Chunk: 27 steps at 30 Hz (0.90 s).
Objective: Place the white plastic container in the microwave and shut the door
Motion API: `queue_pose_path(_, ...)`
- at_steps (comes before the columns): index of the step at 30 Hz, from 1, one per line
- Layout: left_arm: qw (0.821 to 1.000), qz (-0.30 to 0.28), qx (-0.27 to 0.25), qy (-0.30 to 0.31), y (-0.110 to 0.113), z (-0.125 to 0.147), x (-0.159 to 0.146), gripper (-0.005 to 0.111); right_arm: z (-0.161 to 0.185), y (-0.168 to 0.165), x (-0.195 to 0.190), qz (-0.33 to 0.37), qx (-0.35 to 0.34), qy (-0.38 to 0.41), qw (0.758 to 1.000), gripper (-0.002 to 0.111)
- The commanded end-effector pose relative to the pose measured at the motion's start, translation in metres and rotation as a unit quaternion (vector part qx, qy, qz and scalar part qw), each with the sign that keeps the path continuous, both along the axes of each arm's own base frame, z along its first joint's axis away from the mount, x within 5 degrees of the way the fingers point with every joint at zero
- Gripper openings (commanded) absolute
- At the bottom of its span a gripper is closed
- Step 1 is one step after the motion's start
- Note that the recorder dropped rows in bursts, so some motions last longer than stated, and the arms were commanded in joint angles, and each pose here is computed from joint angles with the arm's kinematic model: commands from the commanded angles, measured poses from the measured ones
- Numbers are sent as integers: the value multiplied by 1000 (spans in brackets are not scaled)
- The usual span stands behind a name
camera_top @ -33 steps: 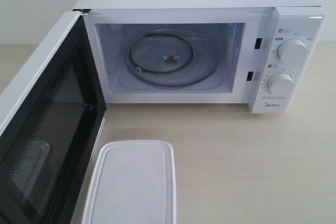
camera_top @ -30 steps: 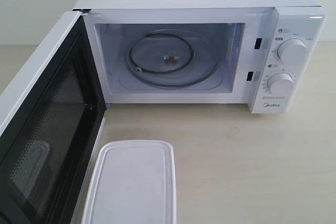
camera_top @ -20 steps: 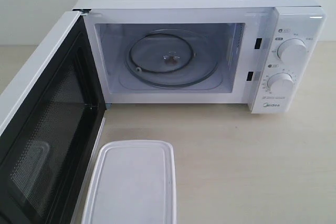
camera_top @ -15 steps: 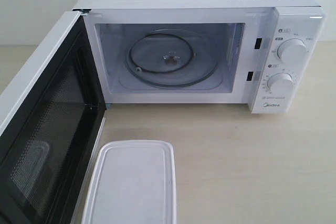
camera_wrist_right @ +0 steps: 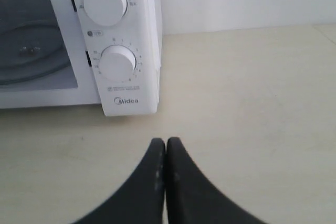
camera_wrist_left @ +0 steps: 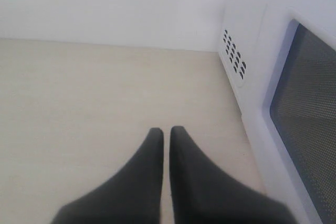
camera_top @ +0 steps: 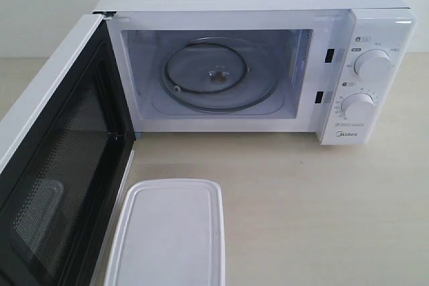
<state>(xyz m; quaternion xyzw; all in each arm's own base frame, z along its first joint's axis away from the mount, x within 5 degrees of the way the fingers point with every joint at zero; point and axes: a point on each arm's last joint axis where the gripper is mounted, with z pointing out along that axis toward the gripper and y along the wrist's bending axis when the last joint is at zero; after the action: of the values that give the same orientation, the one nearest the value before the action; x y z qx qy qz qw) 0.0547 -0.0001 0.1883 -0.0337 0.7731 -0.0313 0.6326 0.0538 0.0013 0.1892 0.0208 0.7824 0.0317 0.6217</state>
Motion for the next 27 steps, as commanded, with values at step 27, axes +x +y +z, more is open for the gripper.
queue_pose_path(27, 1000, 3, -4, 2, 0, -1, 0, 4, 239, -1, -43, 12, 86, -394, 915, 0)
